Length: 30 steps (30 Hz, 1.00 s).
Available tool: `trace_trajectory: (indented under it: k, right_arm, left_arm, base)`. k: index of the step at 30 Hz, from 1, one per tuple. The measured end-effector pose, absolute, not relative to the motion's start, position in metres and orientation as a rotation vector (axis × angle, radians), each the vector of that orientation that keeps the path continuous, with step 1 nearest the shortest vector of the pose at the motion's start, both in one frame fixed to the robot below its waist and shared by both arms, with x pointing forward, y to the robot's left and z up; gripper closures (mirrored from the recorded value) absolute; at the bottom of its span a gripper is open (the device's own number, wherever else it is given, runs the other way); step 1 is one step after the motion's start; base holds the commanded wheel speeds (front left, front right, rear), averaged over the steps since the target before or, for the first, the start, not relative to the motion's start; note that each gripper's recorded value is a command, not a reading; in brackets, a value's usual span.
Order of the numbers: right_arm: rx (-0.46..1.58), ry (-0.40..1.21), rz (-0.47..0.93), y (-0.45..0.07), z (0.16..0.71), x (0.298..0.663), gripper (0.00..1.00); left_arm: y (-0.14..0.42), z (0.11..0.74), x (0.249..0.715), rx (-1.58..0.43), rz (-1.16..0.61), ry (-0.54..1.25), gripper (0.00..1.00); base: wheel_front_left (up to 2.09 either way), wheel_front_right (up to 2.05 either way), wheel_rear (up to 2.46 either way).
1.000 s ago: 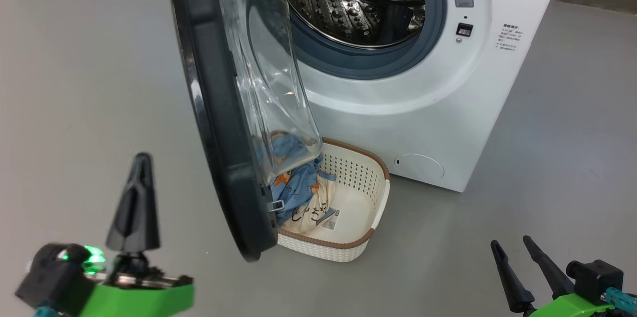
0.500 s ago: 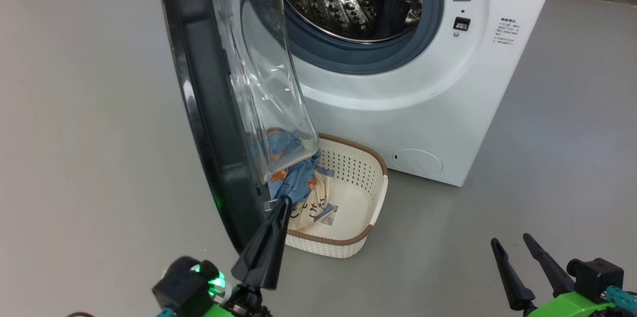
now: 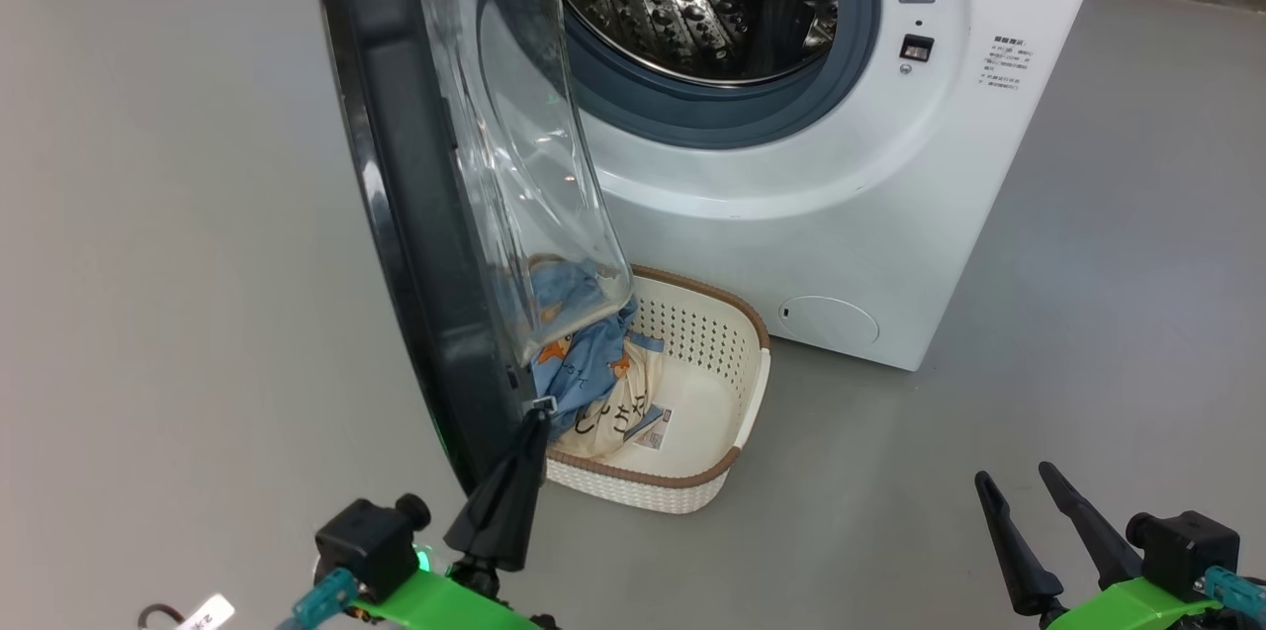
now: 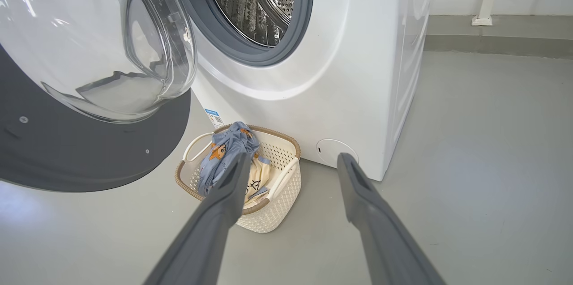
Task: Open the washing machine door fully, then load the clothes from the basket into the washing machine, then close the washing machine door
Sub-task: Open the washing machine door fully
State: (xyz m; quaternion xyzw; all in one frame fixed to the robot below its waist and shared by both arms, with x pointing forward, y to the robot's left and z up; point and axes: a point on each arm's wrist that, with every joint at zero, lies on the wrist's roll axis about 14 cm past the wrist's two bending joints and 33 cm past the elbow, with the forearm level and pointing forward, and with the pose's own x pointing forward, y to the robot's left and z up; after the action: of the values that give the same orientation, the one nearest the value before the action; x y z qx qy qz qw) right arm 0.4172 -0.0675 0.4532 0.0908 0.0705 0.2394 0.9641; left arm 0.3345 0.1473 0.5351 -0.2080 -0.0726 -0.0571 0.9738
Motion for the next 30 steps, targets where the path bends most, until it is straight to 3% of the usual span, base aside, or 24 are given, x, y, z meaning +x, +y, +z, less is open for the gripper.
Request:
trace_trajectory:
  k: [18,30]
  right_arm:
    - [0.184,0.135,0.497,-0.063,0.456,0.418,0.00]
    - [0.188,0.135,0.509,-0.059,0.456,0.420,0.00]
  left_arm:
    - [0.168,0.526,0.340,-0.428,-0.048,-0.128,1.00]
    - [0.220,0.521,0.334,-0.387,0.107,-0.141,1.00]
  base:
    - [0.00,0.00,0.00]
    - [0.00,0.00,0.00]
